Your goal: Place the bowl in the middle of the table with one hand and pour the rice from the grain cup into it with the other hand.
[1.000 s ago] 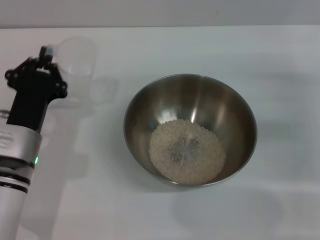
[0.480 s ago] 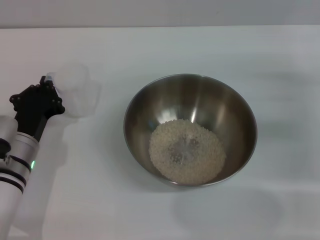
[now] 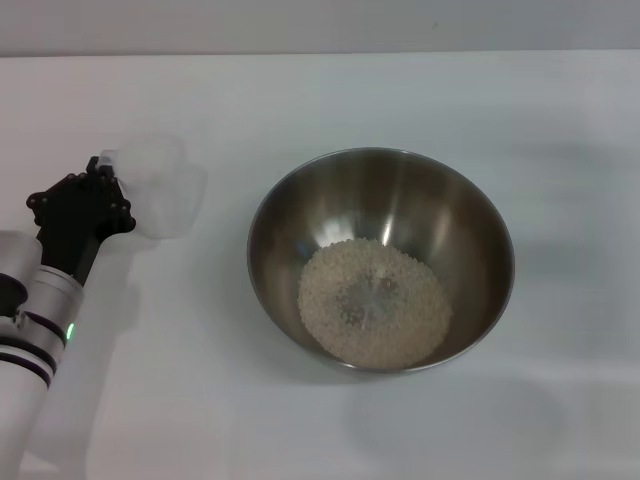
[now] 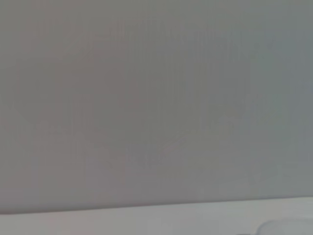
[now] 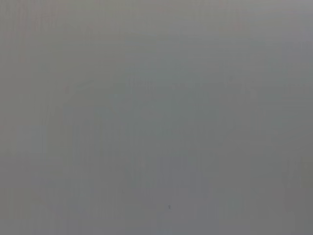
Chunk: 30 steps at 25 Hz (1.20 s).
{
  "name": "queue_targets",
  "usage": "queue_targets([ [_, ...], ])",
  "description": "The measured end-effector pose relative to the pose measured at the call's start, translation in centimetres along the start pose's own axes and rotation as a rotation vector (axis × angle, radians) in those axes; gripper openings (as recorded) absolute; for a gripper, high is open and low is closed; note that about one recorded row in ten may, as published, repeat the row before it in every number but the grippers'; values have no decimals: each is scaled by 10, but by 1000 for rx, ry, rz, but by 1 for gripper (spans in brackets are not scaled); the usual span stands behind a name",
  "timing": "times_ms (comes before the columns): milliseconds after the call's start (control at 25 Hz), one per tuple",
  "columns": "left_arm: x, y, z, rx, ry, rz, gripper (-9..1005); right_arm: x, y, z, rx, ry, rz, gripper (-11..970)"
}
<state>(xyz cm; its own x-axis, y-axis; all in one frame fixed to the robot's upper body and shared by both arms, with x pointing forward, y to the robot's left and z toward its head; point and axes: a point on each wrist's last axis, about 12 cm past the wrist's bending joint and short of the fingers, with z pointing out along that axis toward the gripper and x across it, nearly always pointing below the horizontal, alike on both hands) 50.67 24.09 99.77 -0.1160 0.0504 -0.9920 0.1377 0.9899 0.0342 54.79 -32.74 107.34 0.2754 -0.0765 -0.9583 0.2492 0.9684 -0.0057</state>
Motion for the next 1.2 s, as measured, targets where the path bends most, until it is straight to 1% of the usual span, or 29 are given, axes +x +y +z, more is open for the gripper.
queue_targets([
  [240, 3, -1, 0, 8, 31, -7, 50, 0, 0, 0, -2, 1, -1, 473],
  [400, 5, 2, -2, 2, 37, -30, 119, 0, 0, 0, -2, 1, -1, 473],
  [520, 8, 6, -11, -11, 34, -42, 170, 0, 0, 0, -2, 1, -1, 473],
  [600, 9, 6, -13, -15, 31, -43, 261, 0, 0, 0, -2, 1, -1, 473],
  [640, 10, 8, -20, -24, 9, -48, 306, 0, 0, 1, -2, 1, -1, 473],
  [720, 10, 8, -23, -26, 1, -48, 397, 0, 0, 1, -2, 3, -2, 473],
  [800, 8, 9, -34, -26, -57, -60, 520, 1, 0, 0, -2, 4, -2, 473],
  [840, 5, 9, -44, -20, -118, -77, 582, 1, 1, -1, -2, 7, -2, 473],
  [880, 5, 9, -44, -20, -118, -77, 586, 1, 1, -1, -2, 7, -2, 473],
  [920, 0, 10, -52, -14, -192, -91, 590, 2, 2, -2, -4, 11, 0, 473],
  [960, 0, 10, -52, -14, -192, -91, 593, 2, 2, -2, -4, 11, 0, 473],
  [1000, -3, 11, -55, -12, -224, -92, 597, 3, 3, -3, -6, 12, 0, 473],
  [1040, -9, 11, -58, -8, -283, -89, 601, 3, 6, -5, -18, 15, -2, 473],
  [1080, -9, 11, -58, -8, -283, -89, 601, 3, 6, -5, -18, 15, -2, 473],
  [1120, -12, 10, -59, -6, -311, -88, 601, 4, 9, -8, -38, 17, -8, 473],
  [1200, -17, 10, -57, -2, -346, -87, 601, 5, 11, -9, -47, 17, -11, 473],
])
